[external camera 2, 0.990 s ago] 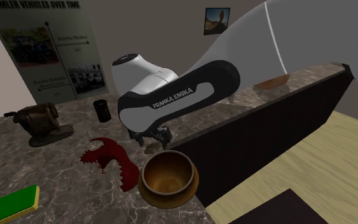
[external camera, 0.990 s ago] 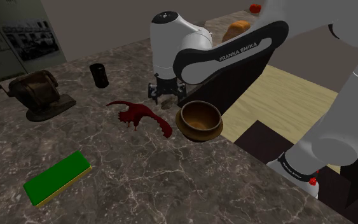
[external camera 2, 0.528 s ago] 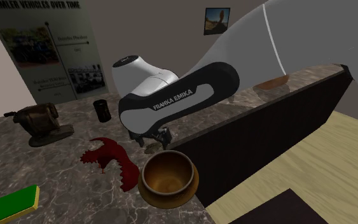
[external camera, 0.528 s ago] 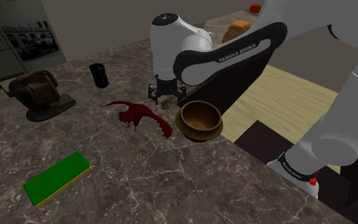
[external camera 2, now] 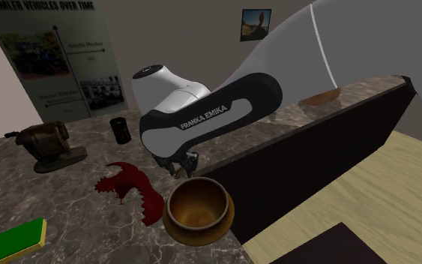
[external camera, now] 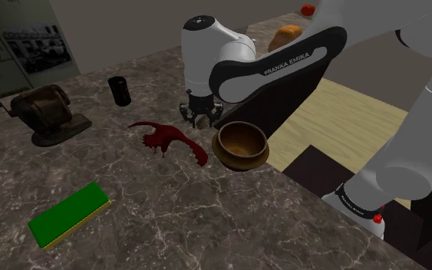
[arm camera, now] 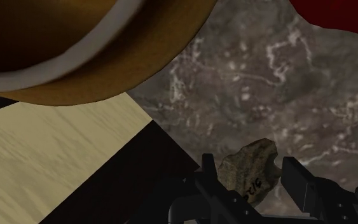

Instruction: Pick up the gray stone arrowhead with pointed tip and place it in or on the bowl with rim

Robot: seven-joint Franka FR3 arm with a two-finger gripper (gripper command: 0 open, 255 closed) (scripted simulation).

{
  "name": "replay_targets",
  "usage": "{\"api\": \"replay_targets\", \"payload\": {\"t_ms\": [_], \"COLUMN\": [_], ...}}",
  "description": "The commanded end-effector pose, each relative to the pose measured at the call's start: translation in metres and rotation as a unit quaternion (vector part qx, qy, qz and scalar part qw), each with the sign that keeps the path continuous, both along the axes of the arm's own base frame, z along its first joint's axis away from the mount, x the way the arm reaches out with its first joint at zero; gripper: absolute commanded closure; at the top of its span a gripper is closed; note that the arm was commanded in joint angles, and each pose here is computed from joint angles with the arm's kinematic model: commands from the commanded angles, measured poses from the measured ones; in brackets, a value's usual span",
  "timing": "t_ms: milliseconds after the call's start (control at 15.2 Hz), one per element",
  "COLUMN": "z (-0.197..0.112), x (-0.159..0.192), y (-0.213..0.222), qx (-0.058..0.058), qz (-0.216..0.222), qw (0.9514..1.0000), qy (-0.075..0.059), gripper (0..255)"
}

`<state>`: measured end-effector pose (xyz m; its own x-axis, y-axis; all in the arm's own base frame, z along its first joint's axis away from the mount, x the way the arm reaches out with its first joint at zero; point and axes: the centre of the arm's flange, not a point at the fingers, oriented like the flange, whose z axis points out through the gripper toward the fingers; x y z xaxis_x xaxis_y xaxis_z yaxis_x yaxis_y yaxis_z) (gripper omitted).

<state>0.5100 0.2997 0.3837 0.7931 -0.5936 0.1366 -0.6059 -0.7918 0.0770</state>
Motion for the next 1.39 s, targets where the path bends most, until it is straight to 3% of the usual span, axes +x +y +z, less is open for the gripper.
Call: {"api": "replay_targets", "payload": {"t_ms": [0,1320], "z": [-0.001,0.099], "x": [0.0,0.0], "y": [0.0,0.0], "qx": [0.0,0.0], "qz": [0.0,0.0], "qw": [1.0,1.0], "qy": [0.001,0.001], "gripper": [255,255]}}
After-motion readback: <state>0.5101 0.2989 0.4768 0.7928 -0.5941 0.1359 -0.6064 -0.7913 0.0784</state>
